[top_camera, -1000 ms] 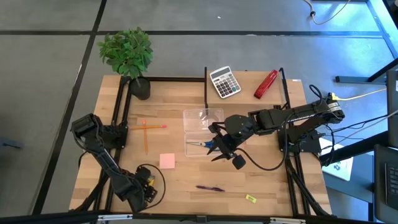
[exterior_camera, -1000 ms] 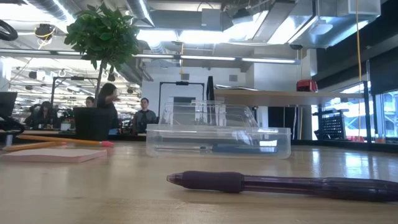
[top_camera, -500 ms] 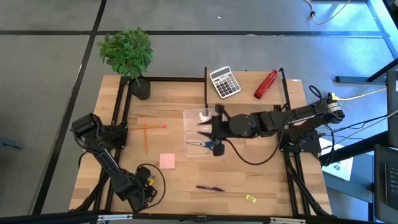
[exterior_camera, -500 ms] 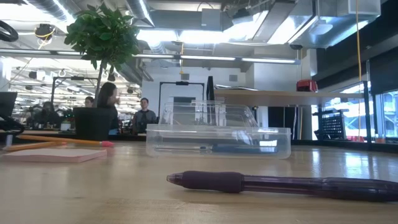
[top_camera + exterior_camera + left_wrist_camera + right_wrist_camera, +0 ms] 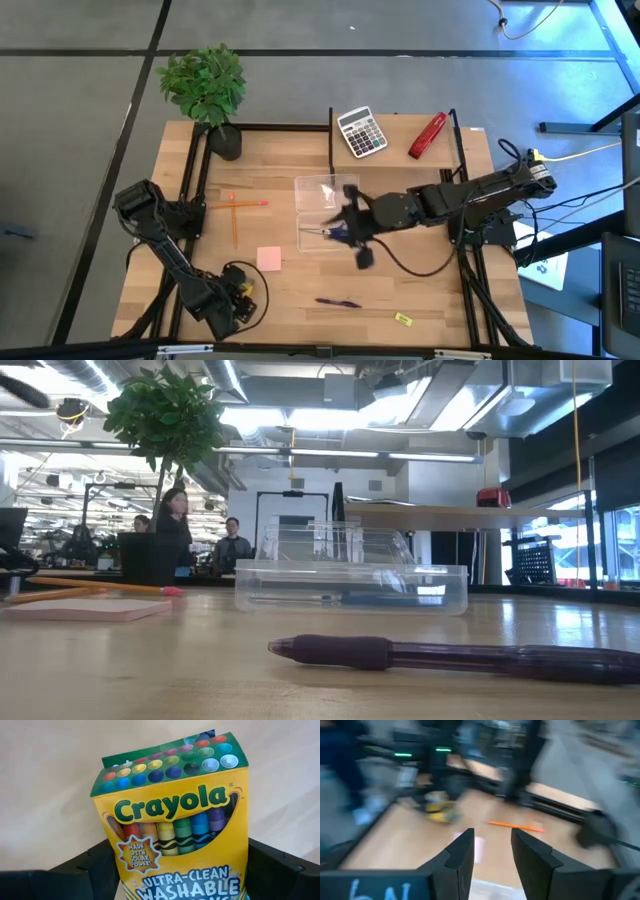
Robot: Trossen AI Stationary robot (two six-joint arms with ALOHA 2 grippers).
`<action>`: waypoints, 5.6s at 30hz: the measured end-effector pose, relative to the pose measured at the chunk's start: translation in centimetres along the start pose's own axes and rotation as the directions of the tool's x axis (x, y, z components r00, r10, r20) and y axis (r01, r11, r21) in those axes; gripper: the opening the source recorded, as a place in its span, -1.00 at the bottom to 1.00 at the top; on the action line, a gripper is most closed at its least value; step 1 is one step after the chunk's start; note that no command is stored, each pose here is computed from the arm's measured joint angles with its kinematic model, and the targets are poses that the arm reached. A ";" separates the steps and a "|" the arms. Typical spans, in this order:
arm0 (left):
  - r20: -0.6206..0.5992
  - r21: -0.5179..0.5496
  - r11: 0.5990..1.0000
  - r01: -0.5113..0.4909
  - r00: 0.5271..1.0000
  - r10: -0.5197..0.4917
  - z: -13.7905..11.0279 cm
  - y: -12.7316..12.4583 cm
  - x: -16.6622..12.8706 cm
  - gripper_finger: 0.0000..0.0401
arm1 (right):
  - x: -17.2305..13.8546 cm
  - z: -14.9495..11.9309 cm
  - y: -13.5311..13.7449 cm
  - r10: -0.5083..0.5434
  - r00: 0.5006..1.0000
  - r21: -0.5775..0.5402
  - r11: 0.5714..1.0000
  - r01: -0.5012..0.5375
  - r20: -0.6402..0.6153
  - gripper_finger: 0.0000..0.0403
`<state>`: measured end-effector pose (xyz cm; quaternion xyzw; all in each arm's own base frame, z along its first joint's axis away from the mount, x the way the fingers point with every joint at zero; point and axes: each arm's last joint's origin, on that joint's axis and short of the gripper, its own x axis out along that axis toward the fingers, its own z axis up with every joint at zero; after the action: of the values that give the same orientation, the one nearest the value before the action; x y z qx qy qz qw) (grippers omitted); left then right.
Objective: Pack school essentials
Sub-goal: Put the yellow crayon box into the transparent supply box
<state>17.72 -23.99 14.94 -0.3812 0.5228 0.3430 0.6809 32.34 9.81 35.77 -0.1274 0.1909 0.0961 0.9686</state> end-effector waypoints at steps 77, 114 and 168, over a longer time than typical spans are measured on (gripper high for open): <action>0.204 0.859 0.503 -0.097 0.966 -0.161 26.4 -9.9 -3.5 0.54 | -6.8 0.3 1.2 0.386 0.922 0.081 0.921 -0.382 -0.041 -0.34; 0.108 0.891 0.447 -0.073 0.993 -0.054 25.9 -11.0 3.4 0.55 | -7.1 -0.5 0.8 0.238 0.961 0.098 0.969 -0.225 -0.142 -0.34; 0.105 0.891 0.448 -0.075 0.994 -0.043 26.0 -10.9 3.4 0.55 | -7.2 -1.6 0.1 -0.032 0.959 0.126 0.990 0.070 -0.281 -0.34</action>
<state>39.61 -6.08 17.62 0.0579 0.5893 0.0445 0.8046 25.20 8.44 37.17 -0.0790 0.3278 0.0390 0.9406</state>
